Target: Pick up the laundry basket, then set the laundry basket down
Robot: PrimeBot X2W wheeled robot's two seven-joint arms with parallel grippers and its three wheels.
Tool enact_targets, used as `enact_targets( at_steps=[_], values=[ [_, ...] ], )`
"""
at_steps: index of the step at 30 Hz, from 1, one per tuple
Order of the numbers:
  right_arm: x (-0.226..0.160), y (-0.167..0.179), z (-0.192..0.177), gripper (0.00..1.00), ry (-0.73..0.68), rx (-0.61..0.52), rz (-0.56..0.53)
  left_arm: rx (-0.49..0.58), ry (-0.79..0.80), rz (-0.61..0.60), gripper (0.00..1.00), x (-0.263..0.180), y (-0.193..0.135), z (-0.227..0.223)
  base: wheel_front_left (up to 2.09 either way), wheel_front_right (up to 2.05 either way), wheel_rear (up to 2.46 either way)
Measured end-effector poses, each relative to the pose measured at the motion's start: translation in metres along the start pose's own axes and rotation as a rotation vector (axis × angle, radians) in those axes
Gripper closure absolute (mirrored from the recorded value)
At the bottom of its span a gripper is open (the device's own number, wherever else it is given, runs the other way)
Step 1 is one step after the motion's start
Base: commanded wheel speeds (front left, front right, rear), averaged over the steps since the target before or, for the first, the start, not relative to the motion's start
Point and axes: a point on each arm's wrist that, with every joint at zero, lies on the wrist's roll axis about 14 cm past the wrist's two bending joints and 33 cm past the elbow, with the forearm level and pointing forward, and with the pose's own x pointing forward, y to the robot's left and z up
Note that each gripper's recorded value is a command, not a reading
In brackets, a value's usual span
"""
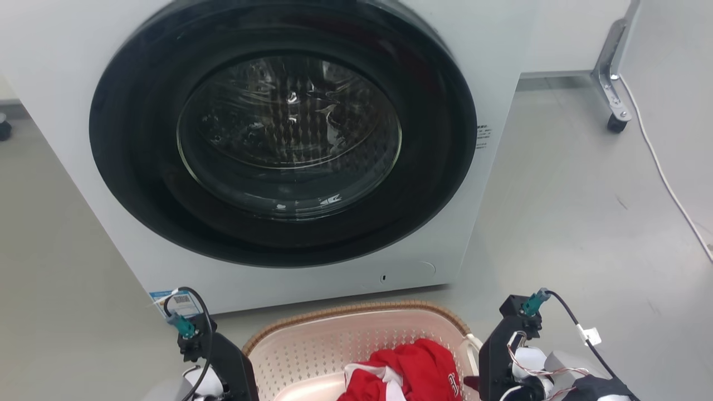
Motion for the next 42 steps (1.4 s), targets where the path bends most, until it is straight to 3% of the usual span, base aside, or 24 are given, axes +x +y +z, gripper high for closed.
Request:
enact_targets(
  at_steps=[42],
  values=[
    [-0.005,0.004,-0.016,1.00,0.037,0.035,0.014,-0.015,0.011,-0.014,1.00,-0.005,0.000,-0.011,0.00,0.00,0.00]
  ],
)
